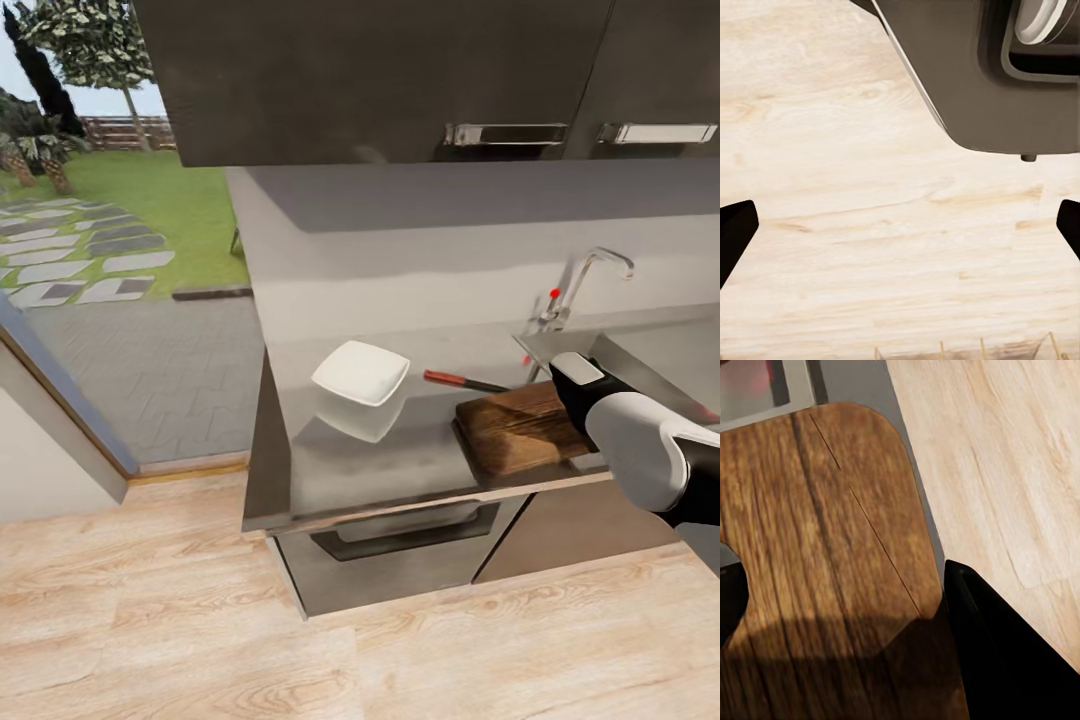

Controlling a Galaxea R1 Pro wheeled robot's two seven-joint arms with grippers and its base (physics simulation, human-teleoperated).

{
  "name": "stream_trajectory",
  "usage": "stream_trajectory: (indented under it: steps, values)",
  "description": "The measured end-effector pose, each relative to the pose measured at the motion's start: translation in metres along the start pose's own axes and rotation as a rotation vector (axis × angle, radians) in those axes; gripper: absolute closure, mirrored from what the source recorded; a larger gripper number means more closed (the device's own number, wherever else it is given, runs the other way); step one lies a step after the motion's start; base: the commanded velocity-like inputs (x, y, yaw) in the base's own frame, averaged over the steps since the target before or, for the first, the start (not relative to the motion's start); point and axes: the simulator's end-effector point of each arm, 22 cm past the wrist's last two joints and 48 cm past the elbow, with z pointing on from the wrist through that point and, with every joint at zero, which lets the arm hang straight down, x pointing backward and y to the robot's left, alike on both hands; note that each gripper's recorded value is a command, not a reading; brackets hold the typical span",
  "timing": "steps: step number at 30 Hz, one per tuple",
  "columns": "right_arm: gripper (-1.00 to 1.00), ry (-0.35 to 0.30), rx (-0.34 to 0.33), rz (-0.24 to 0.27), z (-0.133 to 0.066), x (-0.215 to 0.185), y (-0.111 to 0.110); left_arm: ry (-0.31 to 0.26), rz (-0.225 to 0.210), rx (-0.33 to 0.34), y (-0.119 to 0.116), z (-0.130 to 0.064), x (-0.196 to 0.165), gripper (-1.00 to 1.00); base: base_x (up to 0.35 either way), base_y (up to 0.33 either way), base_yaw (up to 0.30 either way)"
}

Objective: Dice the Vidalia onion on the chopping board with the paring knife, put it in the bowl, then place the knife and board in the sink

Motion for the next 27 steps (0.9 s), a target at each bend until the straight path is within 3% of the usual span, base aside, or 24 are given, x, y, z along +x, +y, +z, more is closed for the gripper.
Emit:
stream_trajectory:
  steps: [12,15,22,27]
  values:
    - [1.00,-0.002,0.023,-0.007,0.008,-0.003,-0.008,0.001,-0.003,0.001,-0.001,0.000,0.000,-1.00,0.004,0.003,0.000]
    - [1.00,0.001,0.003,-0.009,0.010,-0.002,-0.005,0.001,-0.003,0.001,-0.001,0.000,0.000,-1.00,0.000,0.000,0.000]
    - [1.00,0.154,-0.048,0.045,0.014,0.037,0.003,0.001,-0.003,0.000,-0.001,0.000,0.000,-1.00,0.000,0.000,0.000]
    - [1.00,0.150,-0.056,0.043,0.014,0.037,0.005,0.002,-0.003,0.000,-0.001,0.000,0.001,-1.00,0.000,0.000,0.000]
